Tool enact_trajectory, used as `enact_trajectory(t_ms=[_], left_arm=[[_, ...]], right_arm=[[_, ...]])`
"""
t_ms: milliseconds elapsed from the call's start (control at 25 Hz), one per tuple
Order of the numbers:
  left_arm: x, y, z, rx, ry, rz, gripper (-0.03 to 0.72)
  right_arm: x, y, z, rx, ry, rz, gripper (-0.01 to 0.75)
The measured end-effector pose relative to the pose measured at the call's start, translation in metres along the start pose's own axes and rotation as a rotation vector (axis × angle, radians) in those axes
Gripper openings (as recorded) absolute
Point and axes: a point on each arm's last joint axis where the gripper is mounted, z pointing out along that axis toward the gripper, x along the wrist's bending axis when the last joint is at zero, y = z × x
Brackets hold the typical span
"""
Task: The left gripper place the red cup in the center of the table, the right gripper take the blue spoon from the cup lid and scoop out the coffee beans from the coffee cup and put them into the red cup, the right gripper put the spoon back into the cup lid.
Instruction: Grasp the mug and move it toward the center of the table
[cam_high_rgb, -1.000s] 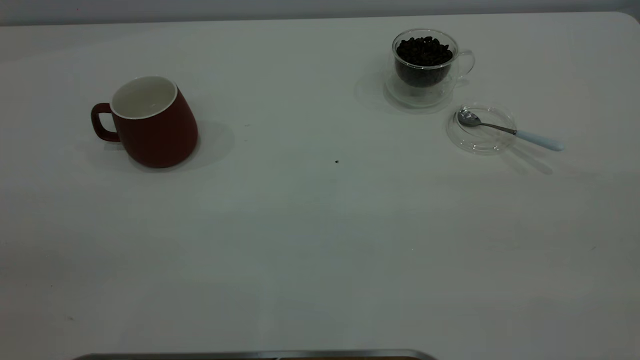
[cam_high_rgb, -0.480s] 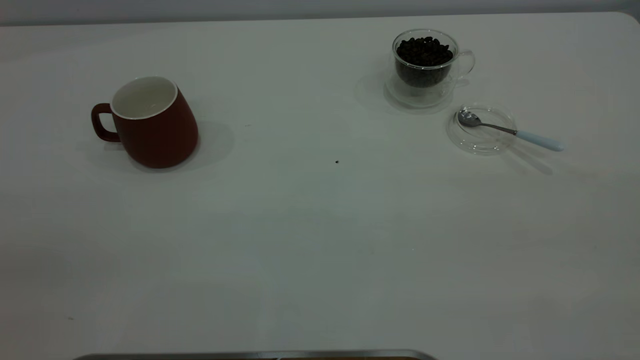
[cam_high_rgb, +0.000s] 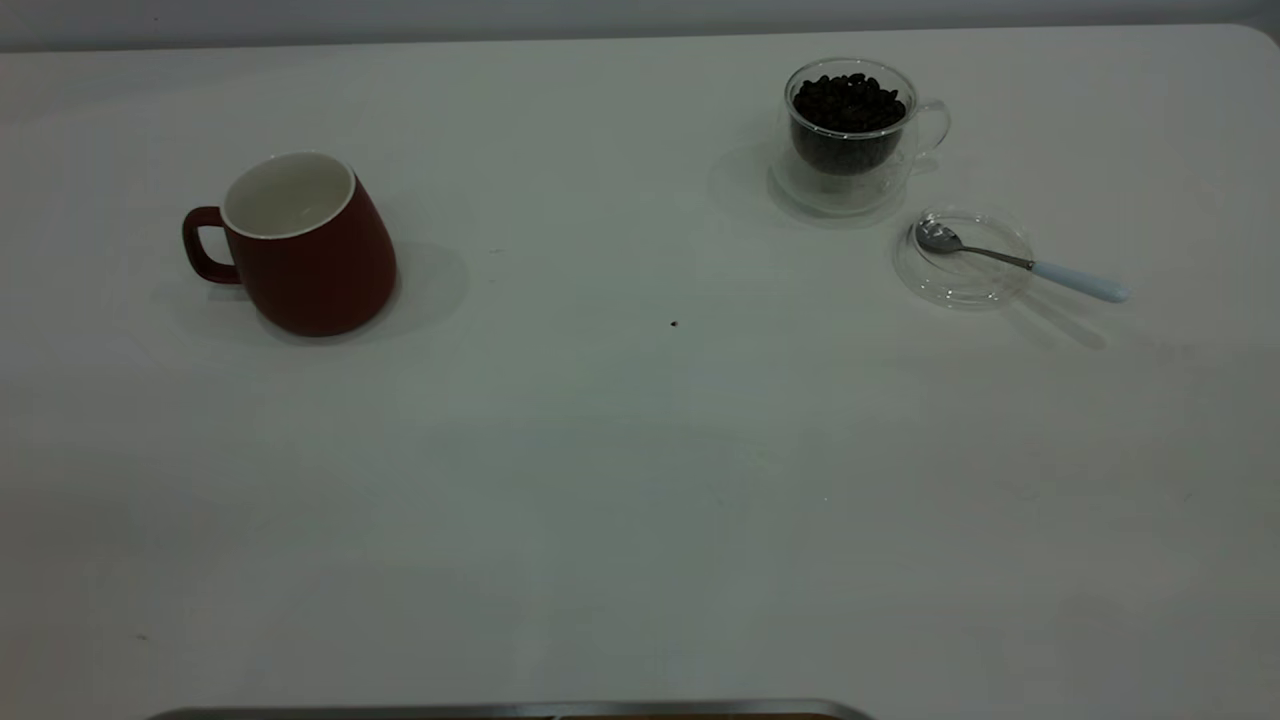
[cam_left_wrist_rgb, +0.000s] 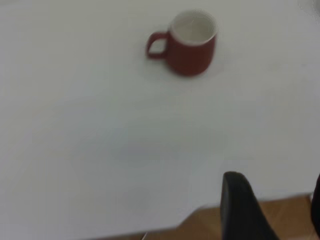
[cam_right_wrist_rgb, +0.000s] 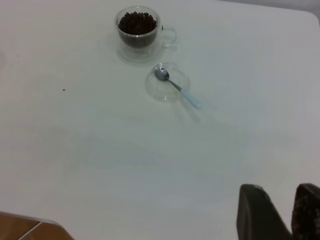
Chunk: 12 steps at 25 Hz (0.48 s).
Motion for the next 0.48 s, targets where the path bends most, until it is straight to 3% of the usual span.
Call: enact_trajectory(t_ms=[120,280,480], left_arm=[[-0.003,0.002,0.0,-0.02,-0.034,-0.012,0.408],[-0.003,0.012,0.003,0.069,-0.043,-0.034,0.408],[0.004,0.056,0.016,0.141,-0.009,-0.02,0.435]], right_arm=[[0.0,0.0,0.0,0.0,0.0,0.0,0.225],[0.0,0.0,0.0,0.0,0.0,0.0,0.227],[0.0,0.0,0.0,0.0,0.0,0.0,0.231]])
